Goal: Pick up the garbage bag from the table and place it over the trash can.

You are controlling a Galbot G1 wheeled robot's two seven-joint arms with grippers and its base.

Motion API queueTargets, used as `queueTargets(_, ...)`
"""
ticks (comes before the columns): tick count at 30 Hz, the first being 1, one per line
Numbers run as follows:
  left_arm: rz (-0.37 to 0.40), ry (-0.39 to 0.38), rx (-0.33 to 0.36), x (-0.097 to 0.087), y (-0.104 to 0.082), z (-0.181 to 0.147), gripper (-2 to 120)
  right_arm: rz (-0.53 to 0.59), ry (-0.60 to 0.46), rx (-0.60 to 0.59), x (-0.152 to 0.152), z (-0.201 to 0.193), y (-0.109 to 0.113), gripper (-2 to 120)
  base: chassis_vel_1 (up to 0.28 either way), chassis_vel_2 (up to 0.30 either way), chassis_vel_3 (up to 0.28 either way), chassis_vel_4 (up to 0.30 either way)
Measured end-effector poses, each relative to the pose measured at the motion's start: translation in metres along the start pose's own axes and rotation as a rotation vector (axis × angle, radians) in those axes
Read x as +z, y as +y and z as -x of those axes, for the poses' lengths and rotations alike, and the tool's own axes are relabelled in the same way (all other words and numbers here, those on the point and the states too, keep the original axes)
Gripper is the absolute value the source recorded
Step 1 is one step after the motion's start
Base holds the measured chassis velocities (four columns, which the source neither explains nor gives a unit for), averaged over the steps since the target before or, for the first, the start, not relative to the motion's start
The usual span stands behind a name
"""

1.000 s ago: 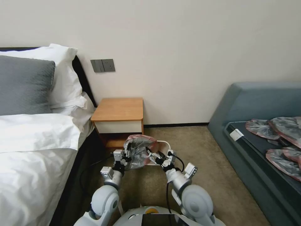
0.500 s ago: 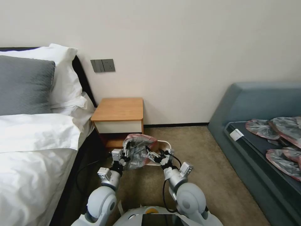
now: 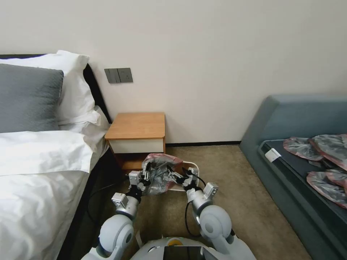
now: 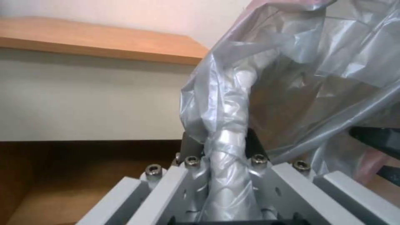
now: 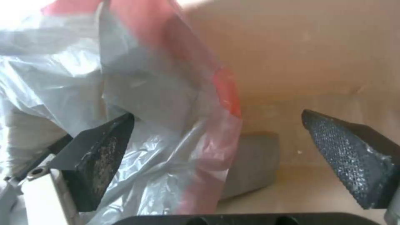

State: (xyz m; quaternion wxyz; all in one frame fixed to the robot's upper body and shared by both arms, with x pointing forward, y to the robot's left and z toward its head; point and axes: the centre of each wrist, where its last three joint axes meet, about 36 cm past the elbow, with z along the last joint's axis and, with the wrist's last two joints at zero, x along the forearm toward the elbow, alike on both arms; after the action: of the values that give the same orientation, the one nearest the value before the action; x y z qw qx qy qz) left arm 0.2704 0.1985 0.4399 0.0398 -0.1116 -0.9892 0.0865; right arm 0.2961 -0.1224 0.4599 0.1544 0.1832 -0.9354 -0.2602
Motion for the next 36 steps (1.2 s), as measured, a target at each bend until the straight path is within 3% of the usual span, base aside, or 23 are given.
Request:
queueTargets(21, 0.002, 0.003, 0.021, -0.002, 0.0, -0.003, 4, -0.128, -0.013, -0.051, -0.004, 0.01, -0.018, 100, 0.0, 0.0, 0.0, 0.0)
queueTargets(36, -0.002, 0.004, 0.022, -0.002, 0.003, -0.002, 4, -0.139, -0.018, -0.051, -0.008, 0.007, -0.025, 100, 0.0, 0.0, 0.0, 0.0)
